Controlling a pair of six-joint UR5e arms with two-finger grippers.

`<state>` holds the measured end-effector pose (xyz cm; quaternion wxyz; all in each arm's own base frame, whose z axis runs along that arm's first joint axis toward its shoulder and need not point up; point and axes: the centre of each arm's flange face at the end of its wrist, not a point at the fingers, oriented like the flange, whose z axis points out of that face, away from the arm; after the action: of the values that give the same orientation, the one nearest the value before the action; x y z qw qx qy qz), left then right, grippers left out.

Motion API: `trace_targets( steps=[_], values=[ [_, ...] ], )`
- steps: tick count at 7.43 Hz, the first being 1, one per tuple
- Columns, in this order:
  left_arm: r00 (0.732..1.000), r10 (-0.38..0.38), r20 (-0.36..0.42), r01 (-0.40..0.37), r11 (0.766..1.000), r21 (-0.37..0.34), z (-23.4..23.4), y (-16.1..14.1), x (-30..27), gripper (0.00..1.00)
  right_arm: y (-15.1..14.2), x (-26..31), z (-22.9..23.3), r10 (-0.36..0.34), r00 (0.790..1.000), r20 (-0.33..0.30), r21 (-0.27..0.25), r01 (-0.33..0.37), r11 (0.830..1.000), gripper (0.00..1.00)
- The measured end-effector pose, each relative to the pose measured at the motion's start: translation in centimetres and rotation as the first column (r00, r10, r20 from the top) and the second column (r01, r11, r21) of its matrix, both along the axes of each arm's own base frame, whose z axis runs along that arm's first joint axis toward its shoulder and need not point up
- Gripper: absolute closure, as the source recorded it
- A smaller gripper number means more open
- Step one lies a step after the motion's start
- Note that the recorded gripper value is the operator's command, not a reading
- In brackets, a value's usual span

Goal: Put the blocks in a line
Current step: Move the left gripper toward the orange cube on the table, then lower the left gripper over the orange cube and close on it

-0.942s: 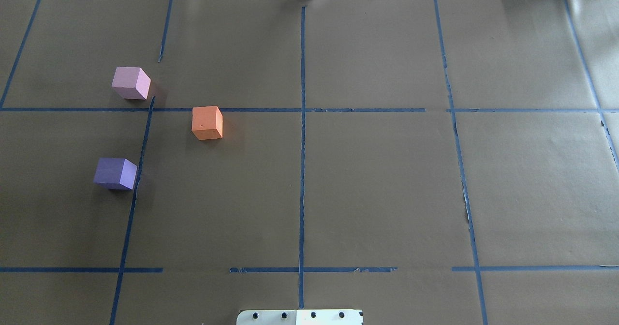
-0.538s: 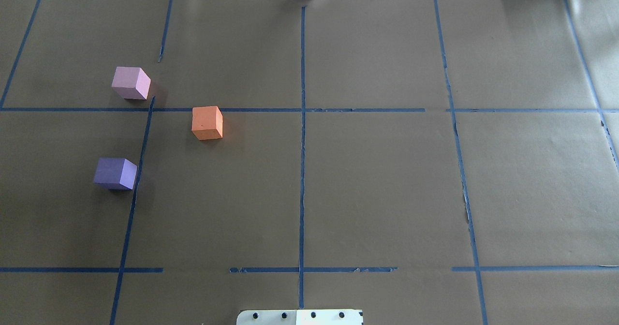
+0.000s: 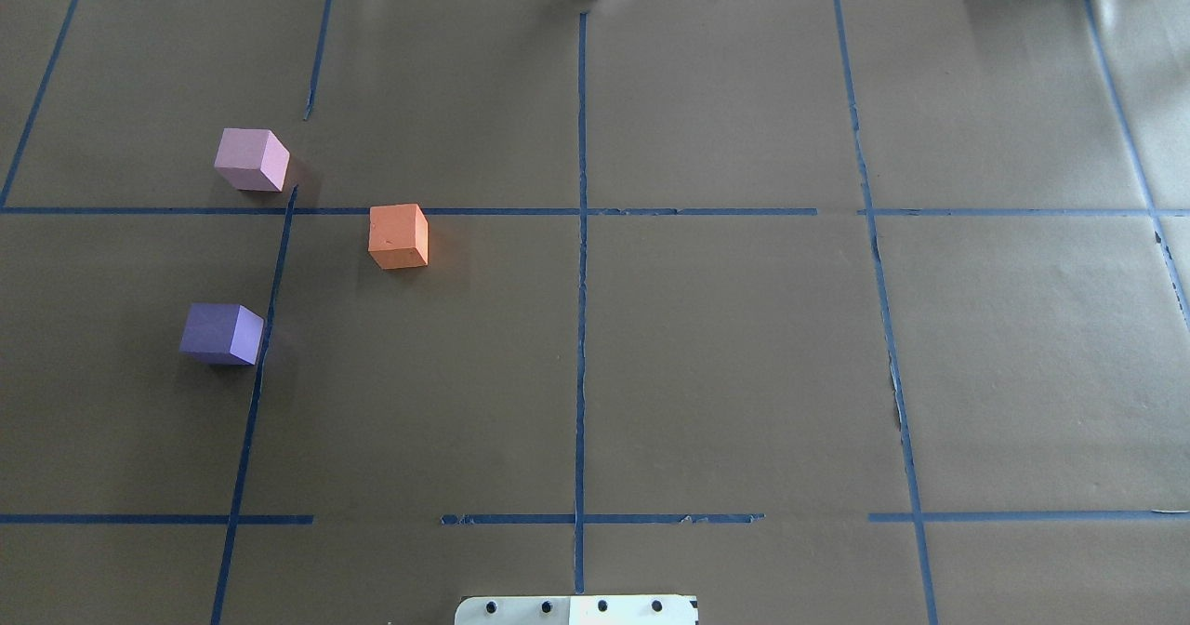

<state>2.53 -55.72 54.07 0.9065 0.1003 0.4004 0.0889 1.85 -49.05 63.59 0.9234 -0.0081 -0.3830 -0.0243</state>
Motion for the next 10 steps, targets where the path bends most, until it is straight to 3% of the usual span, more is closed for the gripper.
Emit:
trace_targets(
  steps=[4,5,7,10],
  values=[
    [0.987,0.023,-0.157,-0.025,1.000,-0.014,-14.8,-2.4,20.9,0.00,0.0,0.0,0.0,0.000,1.000,0.000,-0.001,0.000,1.000,0.00],
    [0.988,0.038,-0.148,-0.038,0.999,0.009,-17.3,-1.9,25.2,0.00,0.0,0.0,0.0,0.000,1.000,0.000,-0.001,0.000,1.000,0.00],
    [0.993,-0.004,-0.116,0.011,0.998,0.060,-21.8,-0.7,31.7,0.00,0.0,0.0,0.0,0.000,1.000,0.000,-0.001,0.000,1.000,0.00],
    [0.988,-0.039,-0.147,0.041,0.999,0.005,-25.6,1.8,37.8,0.00,0.0,0.0,0.0,0.000,1.000,0.001,0.000,0.000,1.000,0.00]
  ],
)
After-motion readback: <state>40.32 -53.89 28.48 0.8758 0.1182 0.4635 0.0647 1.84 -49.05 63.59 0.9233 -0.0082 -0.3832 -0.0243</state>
